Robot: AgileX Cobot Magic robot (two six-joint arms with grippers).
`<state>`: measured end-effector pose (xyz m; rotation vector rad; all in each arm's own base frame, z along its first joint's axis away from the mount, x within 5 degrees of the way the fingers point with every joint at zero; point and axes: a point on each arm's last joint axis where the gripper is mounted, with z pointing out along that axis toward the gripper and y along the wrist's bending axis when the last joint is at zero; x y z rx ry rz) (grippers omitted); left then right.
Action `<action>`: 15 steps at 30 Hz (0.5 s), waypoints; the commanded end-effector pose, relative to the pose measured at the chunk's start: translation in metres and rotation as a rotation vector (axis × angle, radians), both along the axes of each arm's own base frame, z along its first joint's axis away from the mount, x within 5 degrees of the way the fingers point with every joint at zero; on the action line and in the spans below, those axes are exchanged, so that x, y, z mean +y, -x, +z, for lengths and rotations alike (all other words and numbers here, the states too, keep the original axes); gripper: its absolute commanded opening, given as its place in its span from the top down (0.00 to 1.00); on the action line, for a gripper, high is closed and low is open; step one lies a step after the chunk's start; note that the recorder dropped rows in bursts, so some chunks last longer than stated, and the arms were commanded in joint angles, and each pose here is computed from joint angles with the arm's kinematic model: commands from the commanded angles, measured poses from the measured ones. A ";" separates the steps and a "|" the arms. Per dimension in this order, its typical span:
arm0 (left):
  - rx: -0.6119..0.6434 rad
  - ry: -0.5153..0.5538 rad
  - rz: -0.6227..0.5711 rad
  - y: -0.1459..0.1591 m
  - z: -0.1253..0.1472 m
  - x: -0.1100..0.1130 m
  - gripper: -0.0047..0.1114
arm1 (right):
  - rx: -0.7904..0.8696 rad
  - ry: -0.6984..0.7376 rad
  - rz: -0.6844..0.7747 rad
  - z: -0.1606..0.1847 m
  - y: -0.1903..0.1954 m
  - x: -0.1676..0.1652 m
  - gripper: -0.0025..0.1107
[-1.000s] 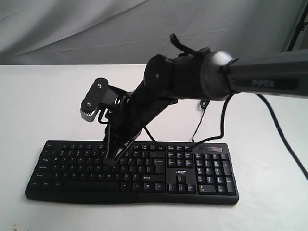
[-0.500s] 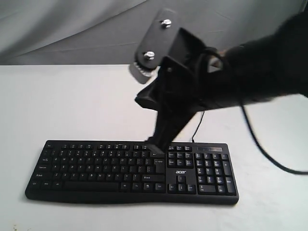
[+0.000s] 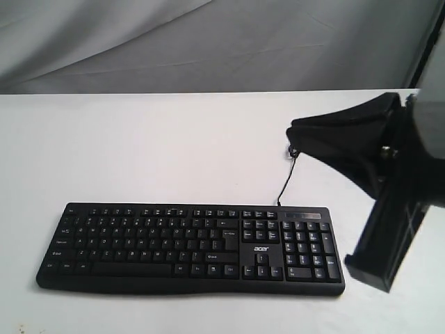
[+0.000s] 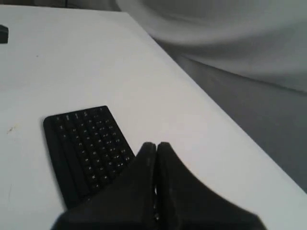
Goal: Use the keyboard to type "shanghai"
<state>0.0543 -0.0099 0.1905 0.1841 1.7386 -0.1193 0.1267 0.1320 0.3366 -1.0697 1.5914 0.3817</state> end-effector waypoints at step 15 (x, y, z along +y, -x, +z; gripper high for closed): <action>-0.003 0.003 -0.004 0.000 -0.001 0.000 0.96 | -0.203 -0.165 -0.236 0.034 0.004 -0.047 0.98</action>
